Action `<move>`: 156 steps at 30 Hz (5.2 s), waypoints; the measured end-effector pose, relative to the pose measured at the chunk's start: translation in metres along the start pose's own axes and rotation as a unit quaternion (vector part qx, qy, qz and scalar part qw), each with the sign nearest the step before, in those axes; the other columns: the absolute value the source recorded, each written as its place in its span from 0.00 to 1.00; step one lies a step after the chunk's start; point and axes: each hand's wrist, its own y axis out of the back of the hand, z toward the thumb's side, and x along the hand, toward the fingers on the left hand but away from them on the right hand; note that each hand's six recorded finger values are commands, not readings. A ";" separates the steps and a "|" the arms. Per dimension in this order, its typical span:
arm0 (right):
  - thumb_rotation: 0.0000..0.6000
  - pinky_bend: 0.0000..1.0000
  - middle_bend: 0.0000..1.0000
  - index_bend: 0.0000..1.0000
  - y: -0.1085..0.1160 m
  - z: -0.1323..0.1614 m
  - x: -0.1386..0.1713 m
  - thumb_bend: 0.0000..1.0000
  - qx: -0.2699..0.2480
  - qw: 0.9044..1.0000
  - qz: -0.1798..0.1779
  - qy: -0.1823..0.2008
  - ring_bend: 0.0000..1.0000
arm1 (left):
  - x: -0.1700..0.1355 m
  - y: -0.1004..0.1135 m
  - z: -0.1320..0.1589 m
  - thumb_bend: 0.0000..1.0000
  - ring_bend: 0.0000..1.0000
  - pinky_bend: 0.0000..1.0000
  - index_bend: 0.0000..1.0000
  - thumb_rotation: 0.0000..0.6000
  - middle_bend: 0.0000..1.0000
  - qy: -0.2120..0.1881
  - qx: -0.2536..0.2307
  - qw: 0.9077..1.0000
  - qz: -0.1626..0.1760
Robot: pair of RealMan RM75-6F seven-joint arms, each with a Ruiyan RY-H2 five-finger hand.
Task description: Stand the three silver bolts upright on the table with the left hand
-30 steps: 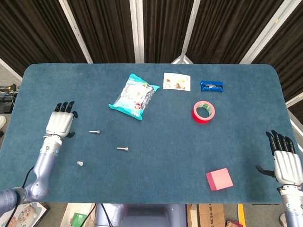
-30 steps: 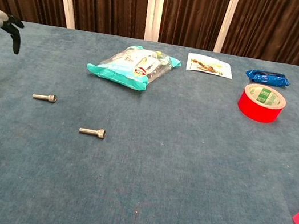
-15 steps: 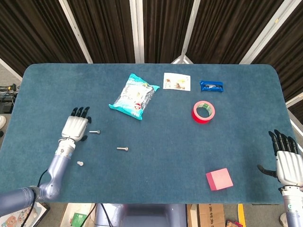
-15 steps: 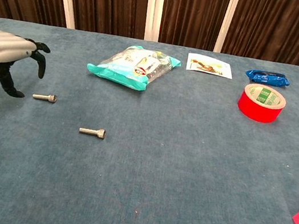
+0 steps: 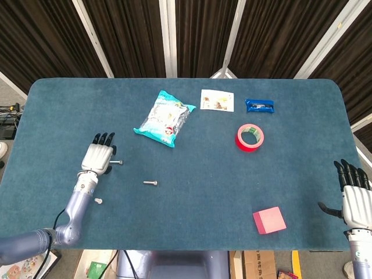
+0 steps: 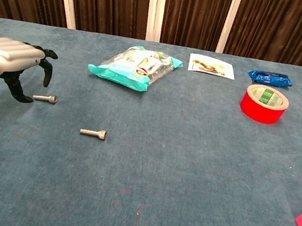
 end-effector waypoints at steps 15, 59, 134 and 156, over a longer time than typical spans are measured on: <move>1.00 0.00 0.00 0.00 -0.002 -0.001 -0.001 0.00 0.001 1.000 0.002 -0.005 0.00 | 0.005 -0.010 -0.002 0.47 0.00 0.00 0.48 1.00 0.02 0.009 -0.001 1.000 -0.007; 1.00 0.00 0.00 0.00 -0.004 -0.002 -0.002 0.00 0.001 1.000 0.005 -0.010 0.00 | 0.008 -0.016 0.003 0.52 0.00 0.00 0.56 1.00 0.04 0.011 0.010 1.000 -0.003; 1.00 0.00 0.00 0.00 0.001 -0.005 -0.001 0.00 -0.013 1.000 -0.002 -0.020 0.00 | 0.002 0.002 0.012 0.54 0.00 0.00 0.55 1.00 0.04 -0.022 0.433 0.895 0.102; 1.00 0.00 0.00 0.00 0.001 -0.006 -0.001 0.00 -0.014 1.000 -0.004 -0.025 0.00 | 0.001 -0.004 0.021 0.43 0.00 0.00 0.43 1.00 0.03 -0.028 0.440 0.892 0.098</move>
